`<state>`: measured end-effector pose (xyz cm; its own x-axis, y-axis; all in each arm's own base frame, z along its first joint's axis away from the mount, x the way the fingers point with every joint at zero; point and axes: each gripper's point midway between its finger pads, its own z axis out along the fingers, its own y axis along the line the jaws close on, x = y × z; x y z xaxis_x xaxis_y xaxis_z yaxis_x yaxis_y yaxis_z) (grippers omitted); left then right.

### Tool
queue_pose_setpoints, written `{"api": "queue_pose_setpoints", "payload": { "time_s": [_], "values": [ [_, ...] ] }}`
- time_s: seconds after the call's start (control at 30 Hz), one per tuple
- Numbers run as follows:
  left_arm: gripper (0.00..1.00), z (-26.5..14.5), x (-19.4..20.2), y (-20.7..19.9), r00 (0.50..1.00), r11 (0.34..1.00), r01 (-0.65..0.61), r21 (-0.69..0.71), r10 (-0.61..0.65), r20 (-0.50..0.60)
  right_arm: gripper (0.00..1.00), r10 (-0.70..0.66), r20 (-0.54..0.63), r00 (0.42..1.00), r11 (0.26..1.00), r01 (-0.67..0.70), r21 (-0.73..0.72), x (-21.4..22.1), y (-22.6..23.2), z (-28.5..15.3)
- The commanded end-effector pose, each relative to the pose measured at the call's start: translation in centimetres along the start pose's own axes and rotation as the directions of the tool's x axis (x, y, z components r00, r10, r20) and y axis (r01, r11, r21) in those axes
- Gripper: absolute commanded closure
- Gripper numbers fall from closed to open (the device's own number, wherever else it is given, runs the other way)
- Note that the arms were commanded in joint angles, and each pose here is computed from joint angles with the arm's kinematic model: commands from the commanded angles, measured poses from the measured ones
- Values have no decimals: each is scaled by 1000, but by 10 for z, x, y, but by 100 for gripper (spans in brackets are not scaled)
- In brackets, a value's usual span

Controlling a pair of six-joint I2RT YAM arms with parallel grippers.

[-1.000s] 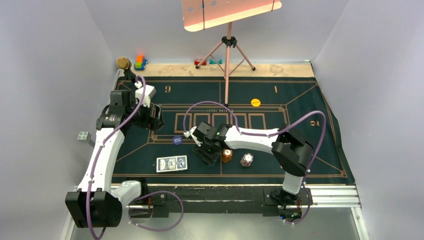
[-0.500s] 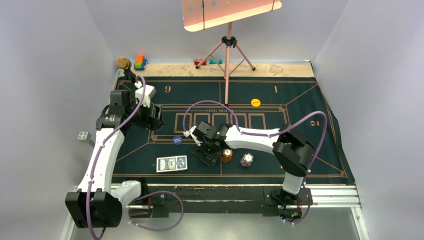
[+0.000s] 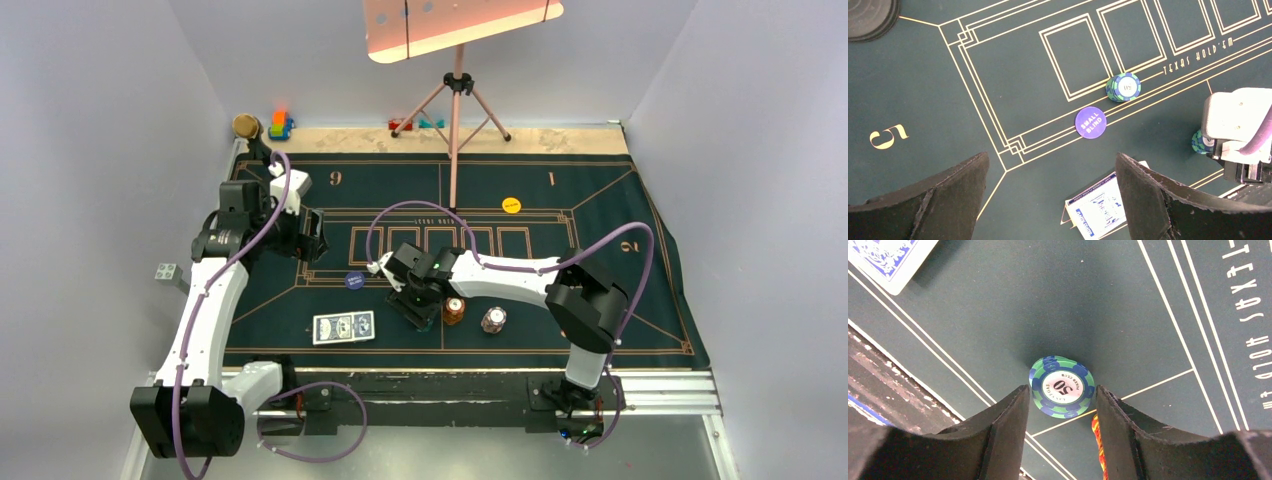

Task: Distribute texas hold em gaming equipment

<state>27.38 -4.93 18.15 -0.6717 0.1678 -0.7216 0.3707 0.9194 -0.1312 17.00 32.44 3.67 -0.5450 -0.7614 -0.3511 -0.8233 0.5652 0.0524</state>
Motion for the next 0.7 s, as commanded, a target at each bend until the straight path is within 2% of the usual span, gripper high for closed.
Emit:
{"api": "queue_pose_setpoints", "payload": {
  "time_s": [0.0,0.1,0.13,0.23,0.37,0.67],
  "values": [
    [0,-4,-4,0,999,1000,-23,2,23,29,47,-12,23,1000,1000,12,6,-8,1,-7],
    [0,-6,-5,-1,999,1000,-23,1,23,33,50,-12,26,1000,1000,12,6,-8,1,-9],
    [0,-6,-5,-1,999,1000,-23,0,23,33,49,-13,27,1000,1000,13,6,-9,1,-9],
    [0,-6,-5,-1,999,1000,-24,1,24,36,35,-16,11,1000,1000,16,8,-6,1,-7],
    [0,-7,-6,-1,999,1000,-25,0,25,37,34,-15,16,1000,1000,15,7,-7,1,-7],
    [0,-8,-7,-1,999,1000,-28,-2,28,43,48,-7,9,1000,1000,7,8,-6,1,-3]
  ]
}}
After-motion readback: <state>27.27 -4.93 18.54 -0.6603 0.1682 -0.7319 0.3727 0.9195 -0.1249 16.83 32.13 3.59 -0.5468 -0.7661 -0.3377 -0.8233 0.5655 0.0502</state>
